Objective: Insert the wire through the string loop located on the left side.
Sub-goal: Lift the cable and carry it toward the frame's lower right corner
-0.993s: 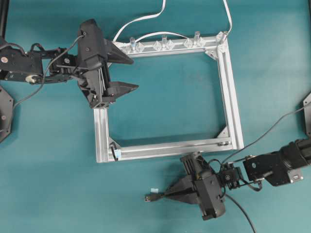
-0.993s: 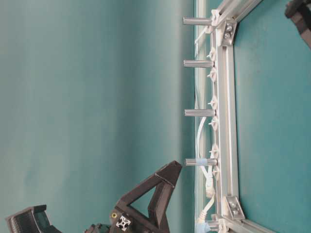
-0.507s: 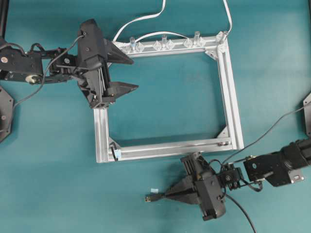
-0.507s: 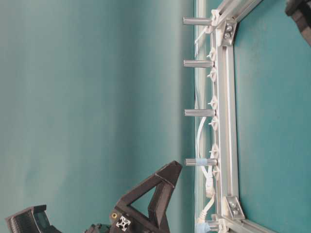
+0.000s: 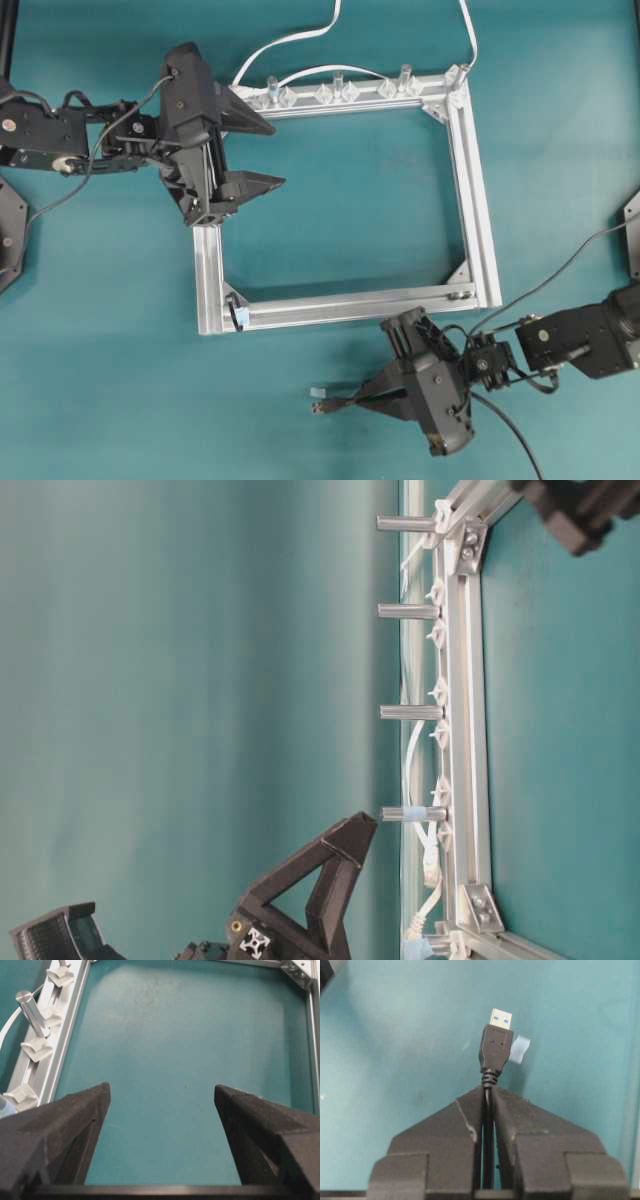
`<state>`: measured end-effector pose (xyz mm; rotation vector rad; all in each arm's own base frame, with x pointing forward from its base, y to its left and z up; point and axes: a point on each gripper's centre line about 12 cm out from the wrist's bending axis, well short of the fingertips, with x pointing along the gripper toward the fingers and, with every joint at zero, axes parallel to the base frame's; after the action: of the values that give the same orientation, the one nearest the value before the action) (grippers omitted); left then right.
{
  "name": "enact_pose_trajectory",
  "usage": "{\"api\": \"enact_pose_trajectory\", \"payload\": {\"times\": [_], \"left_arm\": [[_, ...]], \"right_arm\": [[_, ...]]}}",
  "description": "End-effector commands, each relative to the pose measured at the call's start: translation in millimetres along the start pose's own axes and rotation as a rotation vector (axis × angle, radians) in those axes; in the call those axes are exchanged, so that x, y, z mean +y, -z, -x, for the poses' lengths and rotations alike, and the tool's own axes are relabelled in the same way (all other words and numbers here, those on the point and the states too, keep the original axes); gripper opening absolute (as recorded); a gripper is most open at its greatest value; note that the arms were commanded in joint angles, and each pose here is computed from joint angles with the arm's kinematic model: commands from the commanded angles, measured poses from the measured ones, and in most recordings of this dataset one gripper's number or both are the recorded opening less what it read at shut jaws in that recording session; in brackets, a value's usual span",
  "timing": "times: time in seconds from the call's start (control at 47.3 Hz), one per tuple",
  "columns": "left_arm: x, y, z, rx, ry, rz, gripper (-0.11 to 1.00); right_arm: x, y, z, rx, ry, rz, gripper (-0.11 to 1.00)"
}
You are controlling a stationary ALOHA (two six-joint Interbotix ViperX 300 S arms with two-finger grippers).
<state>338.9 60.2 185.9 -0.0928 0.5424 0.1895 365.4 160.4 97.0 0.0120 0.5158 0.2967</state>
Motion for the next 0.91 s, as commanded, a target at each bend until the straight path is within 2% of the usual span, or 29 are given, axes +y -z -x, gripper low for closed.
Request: {"api": "enact_pose_trajectory", "payload": {"times": [0.0, 0.211, 0.444, 0.887], "left_arm": [[-3, -10, 5, -0.033, 0.008, -0.005, 0.86], [-4, -10, 5, -0.033, 0.011, -0.005, 0.86], [-6, -9, 5, -0.033, 0.016, -0.008, 0.86], [-7, -9, 5, -0.031, 0.019, -0.011, 0.86]], "right_arm": [[0, -22, 8, -0.061, -0.004, -0.006, 0.07], [-7, -35, 16, -0.073, 0.008, -0.02, 0.07], [-15, -49, 28, -0.069, 0.014, -0.005, 0.07], [-21, -51, 30, -0.057, 0.023, -0.003, 0.07]]}}
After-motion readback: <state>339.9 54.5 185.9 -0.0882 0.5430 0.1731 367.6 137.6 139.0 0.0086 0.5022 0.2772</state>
